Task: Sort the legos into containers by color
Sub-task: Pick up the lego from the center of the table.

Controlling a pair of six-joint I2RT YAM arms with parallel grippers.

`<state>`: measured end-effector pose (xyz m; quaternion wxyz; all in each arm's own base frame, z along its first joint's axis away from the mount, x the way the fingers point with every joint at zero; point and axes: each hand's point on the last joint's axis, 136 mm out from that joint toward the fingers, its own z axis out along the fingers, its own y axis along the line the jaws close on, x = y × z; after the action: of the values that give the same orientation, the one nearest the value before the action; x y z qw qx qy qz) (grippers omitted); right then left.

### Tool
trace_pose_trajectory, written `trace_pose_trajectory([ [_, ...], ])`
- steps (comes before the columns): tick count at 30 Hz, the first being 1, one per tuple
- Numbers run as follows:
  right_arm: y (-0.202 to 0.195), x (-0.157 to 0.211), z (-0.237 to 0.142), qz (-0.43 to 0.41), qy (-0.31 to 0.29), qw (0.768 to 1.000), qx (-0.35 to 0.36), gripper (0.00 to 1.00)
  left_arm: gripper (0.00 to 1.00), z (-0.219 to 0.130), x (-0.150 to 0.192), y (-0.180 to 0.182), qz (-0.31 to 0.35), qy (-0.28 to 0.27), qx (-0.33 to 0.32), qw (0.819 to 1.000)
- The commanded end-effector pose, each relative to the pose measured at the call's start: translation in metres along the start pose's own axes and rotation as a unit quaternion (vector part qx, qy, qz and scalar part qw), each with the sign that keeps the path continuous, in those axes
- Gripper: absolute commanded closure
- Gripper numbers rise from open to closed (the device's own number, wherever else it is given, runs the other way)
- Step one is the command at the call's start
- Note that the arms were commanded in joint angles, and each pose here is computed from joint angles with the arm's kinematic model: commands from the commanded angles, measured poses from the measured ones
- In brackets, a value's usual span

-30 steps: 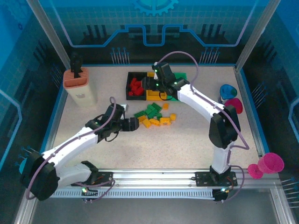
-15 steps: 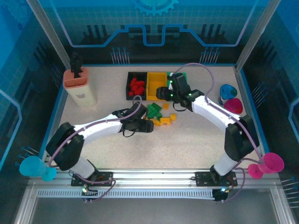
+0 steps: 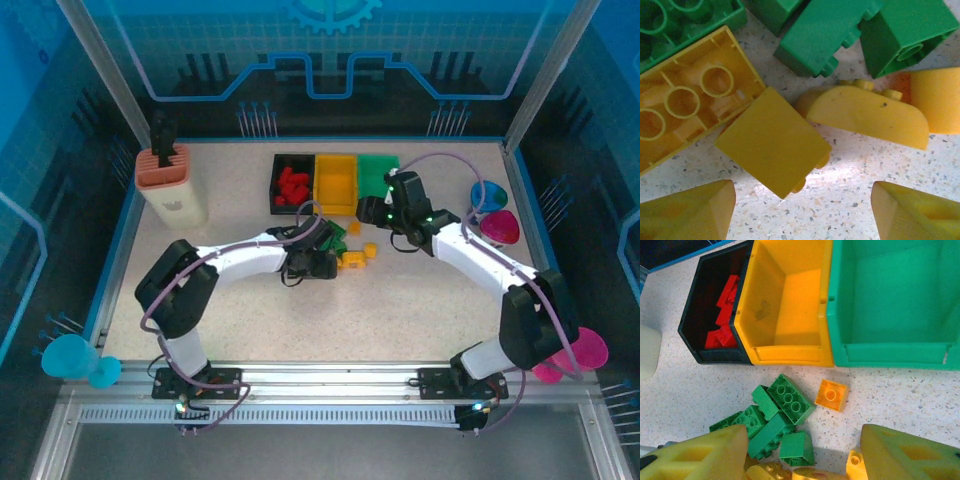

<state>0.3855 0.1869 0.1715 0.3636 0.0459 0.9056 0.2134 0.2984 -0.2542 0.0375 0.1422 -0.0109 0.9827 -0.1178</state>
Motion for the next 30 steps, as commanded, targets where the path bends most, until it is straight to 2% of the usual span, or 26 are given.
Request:
trace_pose_trajectory([
  [1,0.0,-0.008,-0.008,0.012,-0.02,1.0,-0.012,0.38,0.28,0.003,-0.003,0.004,-0.008,0.002,-0.025,1.0],
  [8,-0.007,-0.001,-0.01,0.018,-0.019,1.0,-0.009,0.38,0.29,0.007,-0.012,0.007,-0.001,-0.007,-0.05,0.999],
  [20,-0.012,0.004,-0.014,0.023,-0.018,1.0,-0.007,0.38,0.4,0.011,-0.025,0.012,0.01,-0.016,-0.077,0.997],
  [30,-0.016,0.009,-0.014,0.027,-0.016,1.0,-0.006,0.38,0.59,0.005,-0.026,0.019,0.023,-0.023,-0.092,0.995],
])
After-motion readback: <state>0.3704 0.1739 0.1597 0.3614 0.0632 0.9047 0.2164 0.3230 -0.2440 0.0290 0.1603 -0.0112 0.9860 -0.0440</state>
